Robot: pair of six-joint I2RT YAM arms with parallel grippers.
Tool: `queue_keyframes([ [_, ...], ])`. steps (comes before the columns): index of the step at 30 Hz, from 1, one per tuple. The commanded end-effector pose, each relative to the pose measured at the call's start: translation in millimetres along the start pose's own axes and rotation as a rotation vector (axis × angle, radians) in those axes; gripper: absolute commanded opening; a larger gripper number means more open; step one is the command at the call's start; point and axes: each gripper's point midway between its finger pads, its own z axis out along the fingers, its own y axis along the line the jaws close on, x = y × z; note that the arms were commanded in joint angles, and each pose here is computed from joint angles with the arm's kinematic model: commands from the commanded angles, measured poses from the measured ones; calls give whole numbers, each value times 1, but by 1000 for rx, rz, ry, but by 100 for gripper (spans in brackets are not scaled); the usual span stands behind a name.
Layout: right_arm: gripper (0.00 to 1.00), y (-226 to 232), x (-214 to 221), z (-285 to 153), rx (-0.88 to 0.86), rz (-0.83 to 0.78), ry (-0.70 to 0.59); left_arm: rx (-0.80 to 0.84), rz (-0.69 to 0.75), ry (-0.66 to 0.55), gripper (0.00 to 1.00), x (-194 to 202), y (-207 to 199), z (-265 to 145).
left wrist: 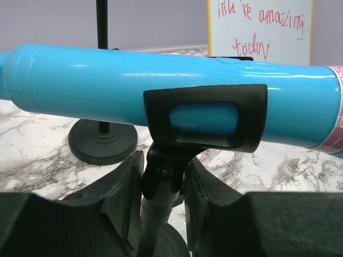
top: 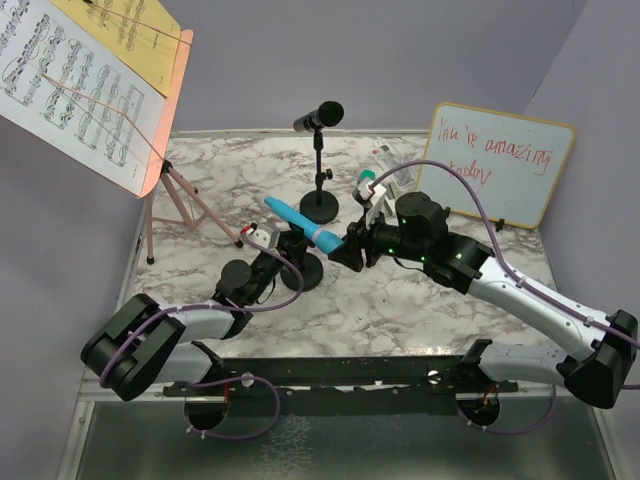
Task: Pack up the instrument practice props
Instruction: Adjust the microphone stand at the center of the board, then remove the microphone from the microphone stand.
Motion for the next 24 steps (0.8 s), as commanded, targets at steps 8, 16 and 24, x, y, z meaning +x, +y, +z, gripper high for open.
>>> queue_keyframes([
  [8,80,-2,-6,-18,107,118,189,5,57,8,4,1,4,-5],
  [16,81,-2,-29,12,78,90,285,49,76,18,4,3,-3,-5],
  [24,72,-4,-16,42,33,97,389,66,77,27,4,4,-6,-3],
])
